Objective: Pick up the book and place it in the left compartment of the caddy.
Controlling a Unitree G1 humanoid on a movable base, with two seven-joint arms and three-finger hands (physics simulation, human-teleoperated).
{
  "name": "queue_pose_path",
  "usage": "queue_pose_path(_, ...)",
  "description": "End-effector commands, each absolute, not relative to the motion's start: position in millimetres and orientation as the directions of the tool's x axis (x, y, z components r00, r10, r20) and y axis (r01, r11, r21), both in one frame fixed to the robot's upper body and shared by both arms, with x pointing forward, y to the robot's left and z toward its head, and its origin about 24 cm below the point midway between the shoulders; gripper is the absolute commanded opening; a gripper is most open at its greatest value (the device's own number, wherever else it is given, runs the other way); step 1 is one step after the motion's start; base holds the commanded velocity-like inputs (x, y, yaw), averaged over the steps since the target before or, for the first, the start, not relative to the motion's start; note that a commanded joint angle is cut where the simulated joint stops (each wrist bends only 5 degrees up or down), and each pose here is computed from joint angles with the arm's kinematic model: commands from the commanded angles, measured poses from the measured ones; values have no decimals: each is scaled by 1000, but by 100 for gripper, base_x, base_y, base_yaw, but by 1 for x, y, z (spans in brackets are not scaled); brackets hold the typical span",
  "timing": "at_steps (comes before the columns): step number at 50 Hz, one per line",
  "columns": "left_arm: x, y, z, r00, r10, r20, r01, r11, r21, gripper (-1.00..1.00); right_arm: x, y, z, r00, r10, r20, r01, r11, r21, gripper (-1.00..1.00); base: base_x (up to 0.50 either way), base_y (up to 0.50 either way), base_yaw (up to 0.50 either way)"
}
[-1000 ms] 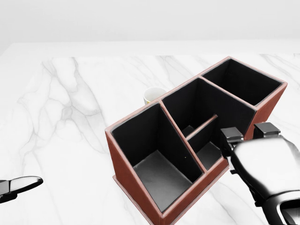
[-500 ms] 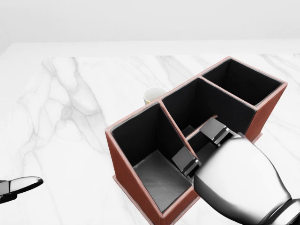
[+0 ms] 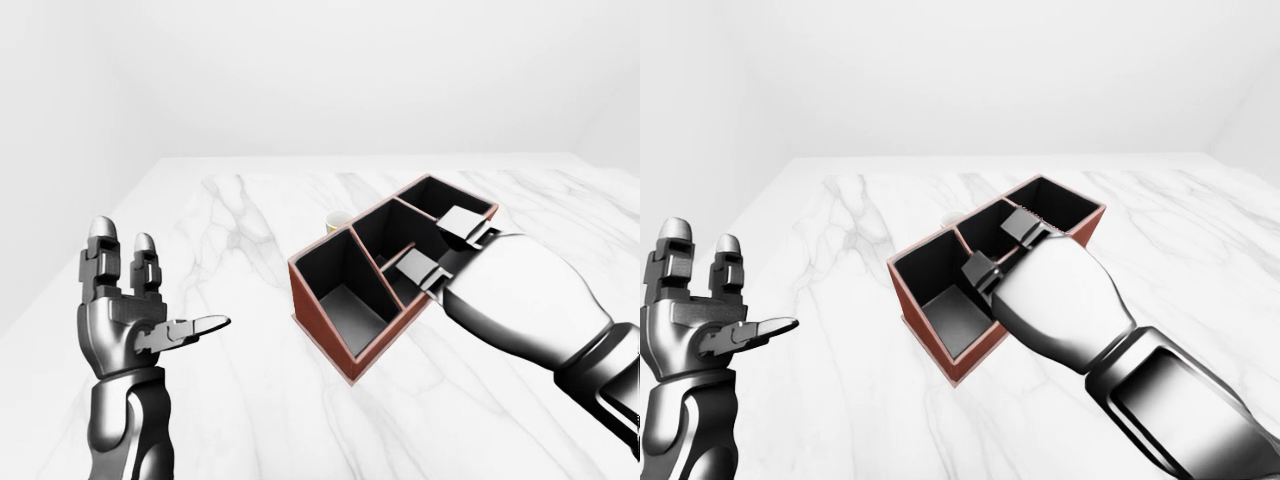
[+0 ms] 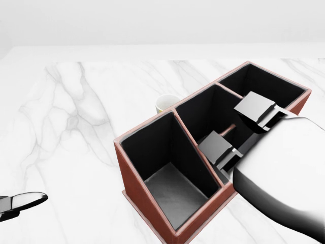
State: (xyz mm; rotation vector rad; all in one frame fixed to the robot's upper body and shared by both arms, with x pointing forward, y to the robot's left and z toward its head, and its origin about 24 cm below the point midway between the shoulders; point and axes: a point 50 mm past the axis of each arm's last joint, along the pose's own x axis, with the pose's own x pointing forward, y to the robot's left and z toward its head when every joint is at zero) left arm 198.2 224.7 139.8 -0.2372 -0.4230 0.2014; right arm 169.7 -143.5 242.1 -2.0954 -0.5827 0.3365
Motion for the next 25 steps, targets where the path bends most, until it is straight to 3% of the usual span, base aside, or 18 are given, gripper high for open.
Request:
queue_pose_path(1,199,225,140,892,243,381,-145,952,-268,100,164,-148,267,837,537,108,368,-405,-837,-100,0,0,0)
queue_pose_path(25,199,224,138,896,240,373,-144,953,-267,100,190,-146,252,861,498,101,302,-343,-890,-100,0,0,0)
